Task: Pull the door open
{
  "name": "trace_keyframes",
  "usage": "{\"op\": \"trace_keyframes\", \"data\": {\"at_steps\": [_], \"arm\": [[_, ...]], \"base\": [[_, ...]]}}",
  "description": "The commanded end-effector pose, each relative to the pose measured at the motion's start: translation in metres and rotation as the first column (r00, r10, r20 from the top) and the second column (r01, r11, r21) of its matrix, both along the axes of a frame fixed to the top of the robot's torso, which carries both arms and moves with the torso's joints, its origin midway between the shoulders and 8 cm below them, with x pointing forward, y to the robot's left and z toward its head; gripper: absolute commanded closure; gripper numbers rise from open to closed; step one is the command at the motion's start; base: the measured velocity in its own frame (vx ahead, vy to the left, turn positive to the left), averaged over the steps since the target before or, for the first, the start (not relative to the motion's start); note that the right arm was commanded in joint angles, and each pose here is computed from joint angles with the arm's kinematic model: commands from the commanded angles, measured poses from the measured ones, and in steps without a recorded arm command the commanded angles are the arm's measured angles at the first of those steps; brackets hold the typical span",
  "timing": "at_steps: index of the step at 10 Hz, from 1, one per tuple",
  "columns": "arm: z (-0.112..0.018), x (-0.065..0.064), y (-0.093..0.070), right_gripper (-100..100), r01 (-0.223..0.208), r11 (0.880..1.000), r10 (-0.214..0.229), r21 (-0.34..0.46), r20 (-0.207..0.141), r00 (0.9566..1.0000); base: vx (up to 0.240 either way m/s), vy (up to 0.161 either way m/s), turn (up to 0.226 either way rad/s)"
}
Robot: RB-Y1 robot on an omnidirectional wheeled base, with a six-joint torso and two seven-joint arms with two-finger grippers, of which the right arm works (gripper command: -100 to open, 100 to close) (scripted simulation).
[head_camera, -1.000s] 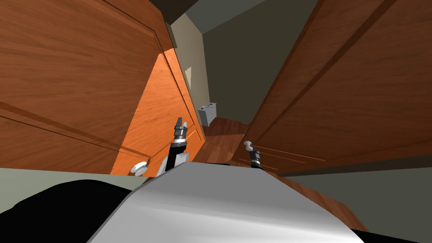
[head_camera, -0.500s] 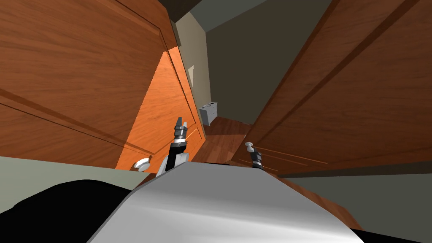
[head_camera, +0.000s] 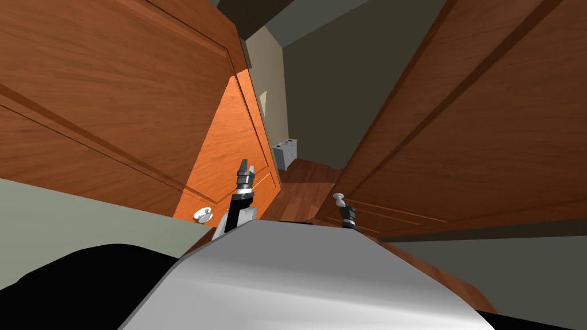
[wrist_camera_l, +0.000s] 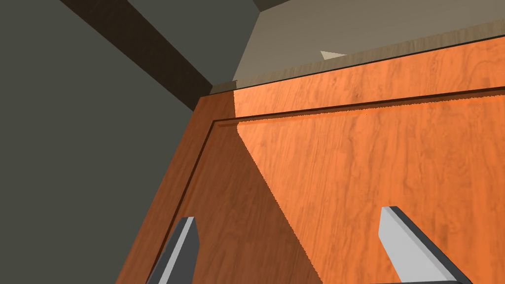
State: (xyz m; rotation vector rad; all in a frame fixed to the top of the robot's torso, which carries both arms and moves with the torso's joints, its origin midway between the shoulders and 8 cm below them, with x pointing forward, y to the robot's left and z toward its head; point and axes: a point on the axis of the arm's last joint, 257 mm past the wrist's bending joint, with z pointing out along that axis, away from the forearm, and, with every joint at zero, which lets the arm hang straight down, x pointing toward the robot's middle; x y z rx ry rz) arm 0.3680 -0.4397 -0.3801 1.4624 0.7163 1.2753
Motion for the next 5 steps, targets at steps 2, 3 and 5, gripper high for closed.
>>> {"op": "trace_keyframes", "data": {"at_steps": [2,3,5], "arm": [[0.012,0.012,0.01,100,-0.028,0.998,0.024,0.06,0.056,0.9982],[-0.001,0.002,-0.001,-100,-0.003,0.995,0.0,0.103,0.028,0.9996],[-0.001,0.003,0.001,-100,-0.003,0.988,-0.004,0.155,0.045,0.999]], "base": [[-0.064,-0.003,0.058],[-0.053,-0.041,0.024],[-0.088,-0.012,0.098]]}}
